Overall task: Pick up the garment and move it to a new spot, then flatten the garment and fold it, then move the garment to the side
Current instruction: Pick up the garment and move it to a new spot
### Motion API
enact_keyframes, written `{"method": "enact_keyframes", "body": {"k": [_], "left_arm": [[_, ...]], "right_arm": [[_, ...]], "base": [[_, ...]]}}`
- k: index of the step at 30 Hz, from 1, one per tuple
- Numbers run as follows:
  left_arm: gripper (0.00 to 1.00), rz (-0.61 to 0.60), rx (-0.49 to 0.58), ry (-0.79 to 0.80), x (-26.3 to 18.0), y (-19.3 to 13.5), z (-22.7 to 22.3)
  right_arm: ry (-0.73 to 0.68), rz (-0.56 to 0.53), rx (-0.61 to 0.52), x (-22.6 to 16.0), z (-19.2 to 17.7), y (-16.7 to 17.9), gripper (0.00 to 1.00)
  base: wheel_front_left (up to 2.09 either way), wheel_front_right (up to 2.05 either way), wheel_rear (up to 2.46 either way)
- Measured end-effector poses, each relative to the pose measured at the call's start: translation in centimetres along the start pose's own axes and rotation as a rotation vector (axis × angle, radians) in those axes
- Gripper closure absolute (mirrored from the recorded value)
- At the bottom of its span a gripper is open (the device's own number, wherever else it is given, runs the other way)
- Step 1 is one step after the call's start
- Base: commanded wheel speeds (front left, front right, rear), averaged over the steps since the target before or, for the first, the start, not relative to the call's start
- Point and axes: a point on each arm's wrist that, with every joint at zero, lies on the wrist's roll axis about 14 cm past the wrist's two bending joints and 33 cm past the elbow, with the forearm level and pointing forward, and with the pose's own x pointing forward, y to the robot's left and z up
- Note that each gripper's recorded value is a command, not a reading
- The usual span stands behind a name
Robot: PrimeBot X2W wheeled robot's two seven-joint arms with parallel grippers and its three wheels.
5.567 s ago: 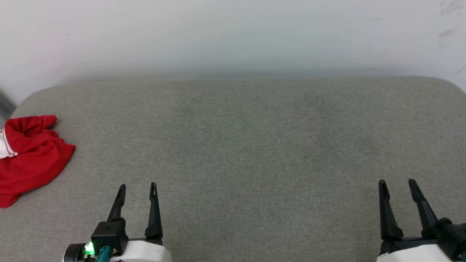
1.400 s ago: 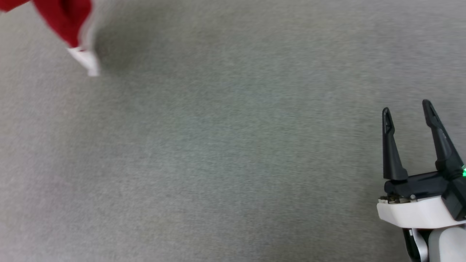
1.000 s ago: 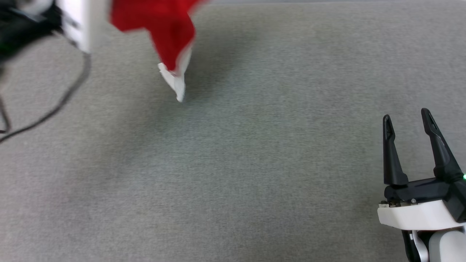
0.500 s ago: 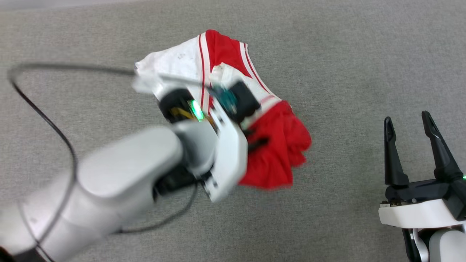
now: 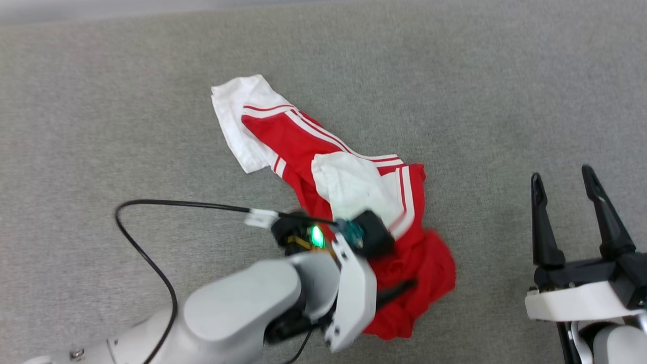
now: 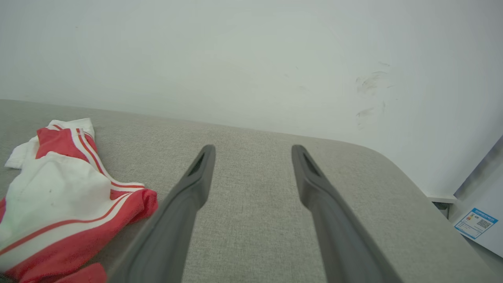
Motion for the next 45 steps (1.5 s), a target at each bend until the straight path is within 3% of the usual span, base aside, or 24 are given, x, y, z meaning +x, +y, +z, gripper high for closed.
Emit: {"method": "enact_keyframes", "body": {"k": [6,11,19,25,30,45], "left_arm": [[0.0,0.195,0.094,-0.387,-3.3,2.8,8.6],[0.0,0.508,0.215,-0.63,-9.2,6.7,12.5],[0.0,1.036,0.229,-0.75,-19.6,11.6,10.6],[0.0,1.266,0.166,-0.82,-25.0,11.1,7.2],[0.0,1.363,0.112,-0.838,-27.3,9.9,4.3],[0.0,1.391,0.001,-0.816,-27.3,5.8,-1.4]], "right_arm": [[-0.011,0.007,-0.001,-1.1,0.8,0.2,0.0],[-0.034,0.029,0.005,-1.5,1.6,1.0,0.0],[-0.072,0.067,0.019,-1.5,2.9,2.3,0.0],[-0.081,0.076,0.037,-1.6,3.2,2.7,0.0],[-0.08,0.074,0.058,-2.0,3.3,2.7,0.0],[-0.061,0.069,0.171,-5.1,3.0,3.0,0.0]], "base": [[0.0,0.0,0.0],[0.0,0.0,0.0],[0.0,0.0,0.0],[0.0,0.0,0.0],[0.0,0.0,0.0],[0.0,0.0,0.0]]}}
